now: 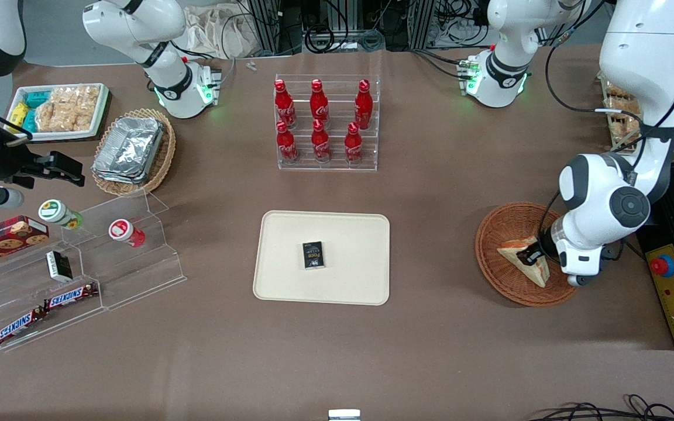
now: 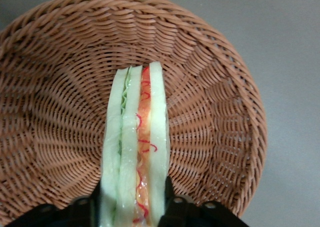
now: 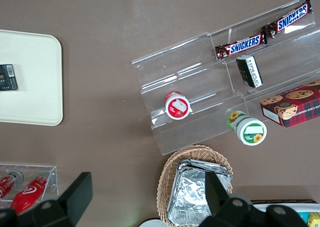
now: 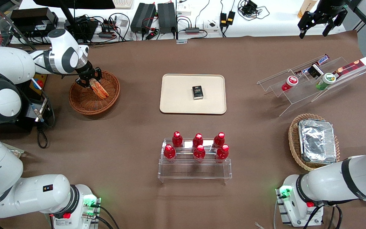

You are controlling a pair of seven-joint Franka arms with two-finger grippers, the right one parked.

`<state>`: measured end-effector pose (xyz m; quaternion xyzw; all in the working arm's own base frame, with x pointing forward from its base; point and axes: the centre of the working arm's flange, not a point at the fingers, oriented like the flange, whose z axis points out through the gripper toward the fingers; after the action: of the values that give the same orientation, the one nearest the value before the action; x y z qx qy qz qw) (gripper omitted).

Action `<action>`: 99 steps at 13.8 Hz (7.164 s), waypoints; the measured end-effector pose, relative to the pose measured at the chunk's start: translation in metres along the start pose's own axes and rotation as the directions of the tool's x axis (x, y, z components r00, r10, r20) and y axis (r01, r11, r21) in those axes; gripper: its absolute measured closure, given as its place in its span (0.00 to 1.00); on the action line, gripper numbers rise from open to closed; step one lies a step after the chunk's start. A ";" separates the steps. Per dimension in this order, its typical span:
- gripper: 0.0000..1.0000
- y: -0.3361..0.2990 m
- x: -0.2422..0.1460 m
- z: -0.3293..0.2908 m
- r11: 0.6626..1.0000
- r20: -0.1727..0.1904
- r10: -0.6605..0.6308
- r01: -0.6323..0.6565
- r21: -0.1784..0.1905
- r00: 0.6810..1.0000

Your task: Place sandwich from basket to tray

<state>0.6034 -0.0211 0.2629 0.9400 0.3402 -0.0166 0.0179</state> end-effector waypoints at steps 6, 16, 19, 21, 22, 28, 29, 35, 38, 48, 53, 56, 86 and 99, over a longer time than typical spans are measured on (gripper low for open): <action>0.75 0.017 -0.008 -0.089 0.995 0.082 0.027 -0.035 0.096 0.996; 0.83 0.060 -0.041 -0.248 0.968 0.127 0.216 -0.229 0.099 0.968; 0.83 0.064 -0.044 -0.245 0.964 0.134 0.232 -0.246 0.098 0.963; 0.83 0.070 -0.051 -0.245 0.958 0.139 0.255 -0.269 0.094 0.957; 0.83 0.075 -0.057 -0.245 0.952 0.141 0.279 -0.292 0.089 0.950; 0.83 0.131 -0.137 -0.250 0.852 0.159 0.512 -0.523 0.032 0.844; 0.83 0.144 -0.156 -0.249 0.829 0.154 0.550 -0.558 0.015 0.821; 0.83 0.210 -0.214 -0.202 0.720 0.078 0.692 -0.693 -0.017 0.717; 0.83 0.239 -0.241 -0.149 0.671 0.089 0.739 -0.741 -0.011 0.668; 0.83 0.283 -0.285 0.007 0.642 0.092 0.764 -0.767 -0.009 0.638; 0.84 0.288 -0.296 0.031 0.673 0.086 0.737 -0.740 0.001 0.671; 0.59 0.289 -0.293 0.029 0.697 0.080 0.714 -0.717 0.003 0.695; 0.00 0.003 -0.019 -0.298 0.769 0.182 0.610 -0.631 0.098 0.771; 0.00 -0.032 -0.042 -0.290 0.755 0.074 0.644 -0.648 0.098 0.762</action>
<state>0.5564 -0.0104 0.5532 0.9985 -0.0068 -0.0461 -0.0270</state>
